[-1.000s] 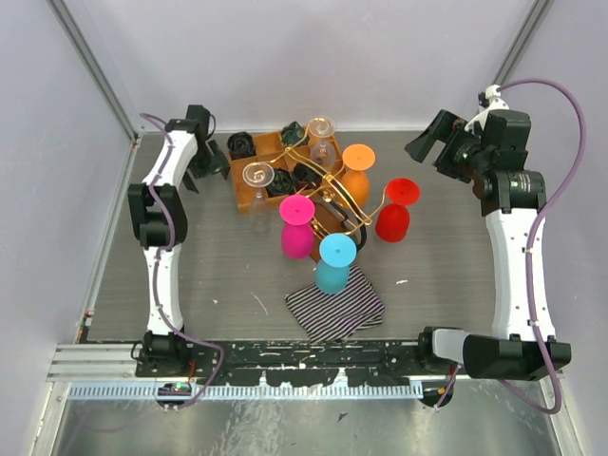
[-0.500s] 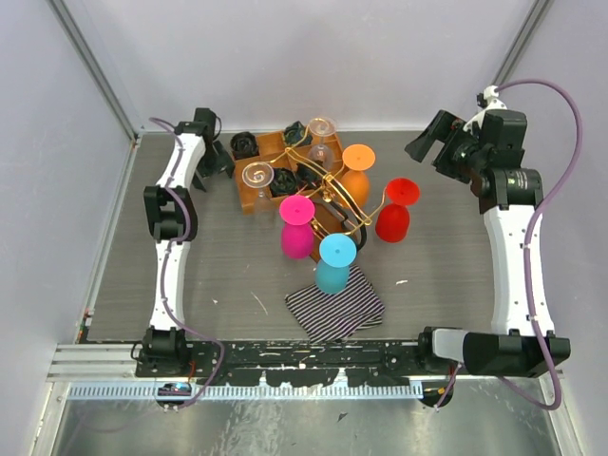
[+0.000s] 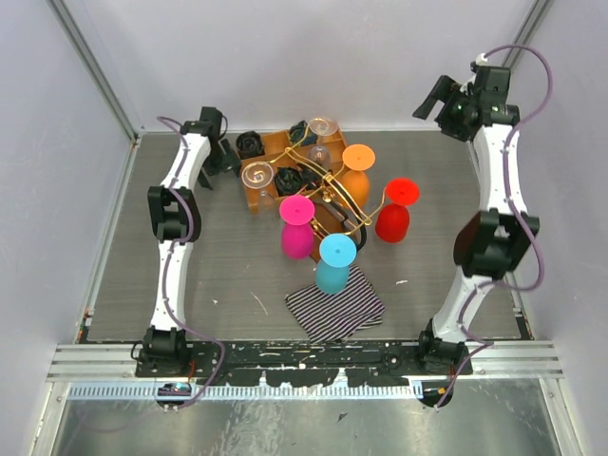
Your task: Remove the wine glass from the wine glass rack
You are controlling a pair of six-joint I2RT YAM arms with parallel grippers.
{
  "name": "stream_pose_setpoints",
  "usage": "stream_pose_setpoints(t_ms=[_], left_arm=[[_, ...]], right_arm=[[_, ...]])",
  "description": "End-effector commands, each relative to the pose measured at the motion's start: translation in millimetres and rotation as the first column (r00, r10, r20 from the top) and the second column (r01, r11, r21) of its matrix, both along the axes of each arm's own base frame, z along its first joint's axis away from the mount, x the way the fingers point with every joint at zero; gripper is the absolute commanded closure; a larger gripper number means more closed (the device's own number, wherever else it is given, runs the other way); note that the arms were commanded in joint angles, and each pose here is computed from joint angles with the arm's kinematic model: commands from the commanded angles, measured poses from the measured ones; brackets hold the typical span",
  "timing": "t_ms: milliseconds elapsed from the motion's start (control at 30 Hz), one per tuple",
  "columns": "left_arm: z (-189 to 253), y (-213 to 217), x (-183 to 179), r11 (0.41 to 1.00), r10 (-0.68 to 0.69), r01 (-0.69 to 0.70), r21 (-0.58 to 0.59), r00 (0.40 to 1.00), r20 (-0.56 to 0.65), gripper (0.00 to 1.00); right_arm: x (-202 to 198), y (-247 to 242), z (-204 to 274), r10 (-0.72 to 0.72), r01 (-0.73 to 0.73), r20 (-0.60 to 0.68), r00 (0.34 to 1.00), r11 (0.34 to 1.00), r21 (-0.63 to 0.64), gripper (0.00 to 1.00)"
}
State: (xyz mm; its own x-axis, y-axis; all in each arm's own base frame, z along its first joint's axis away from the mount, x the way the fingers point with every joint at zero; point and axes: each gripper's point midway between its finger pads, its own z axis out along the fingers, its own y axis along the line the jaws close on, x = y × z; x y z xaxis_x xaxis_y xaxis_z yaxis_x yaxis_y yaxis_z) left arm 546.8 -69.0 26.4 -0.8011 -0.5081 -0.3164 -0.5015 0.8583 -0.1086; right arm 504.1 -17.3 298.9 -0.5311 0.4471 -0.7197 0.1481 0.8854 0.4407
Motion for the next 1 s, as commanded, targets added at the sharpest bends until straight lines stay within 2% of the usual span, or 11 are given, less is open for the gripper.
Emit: stream_pose_setpoints(t_ms=[0, 200, 367, 433, 500, 567, 767, 967], left_arm=[[20, -58, 19, 0.984, -0.116, 0.13, -0.12, 0.986, 0.118, 0.01], [21, -99, 21, 0.939, -0.194, 0.232, -0.255, 0.967, 0.166, 0.01], [23, -131, 13, 0.895, -0.29, 0.337, -0.292, 0.937, 0.195, 0.02], [27, -136, 9, 0.89, -0.328, 0.373, -0.262, 0.923, 0.199, 0.01], [33, -129, 7, 0.899, -0.335, 0.374, -0.227, 0.922, 0.193, 0.01], [38, -109, 5, 0.927, -0.289, 0.318, -0.198, 0.943, 0.165, 0.01], [58, -51, 2, 0.965, -0.119, 0.152, -0.215, 0.98, 0.157, 0.01], [80, -19, -12, 0.975, -0.051, 0.082, -0.208, 0.987, 0.15, 0.02]], right_arm=[[36, 17, -8, 0.164, -0.165, 0.015, 0.986, 0.985, 0.045, 0.01], [66, 30, -49, 0.246, -0.244, -0.022, 0.969, 0.968, 0.061, 0.01], [78, 47, -86, 0.264, -0.268, -0.092, 0.96, 0.963, -0.03, 0.0], [83, 51, -107, 0.253, -0.265, -0.136, 0.958, 0.961, -0.076, 0.0], [86, 52, -125, 0.237, -0.258, -0.176, 0.955, 0.96, -0.107, 0.0], [87, 49, -144, 0.219, -0.251, -0.217, 0.951, 0.958, -0.136, 0.0], [85, 31, -181, 0.137, -0.202, -0.305, 0.943, 0.96, -0.193, 0.0], [73, 16, -218, 0.068, -0.177, -0.41, 0.909, 0.956, -0.233, 0.0]])
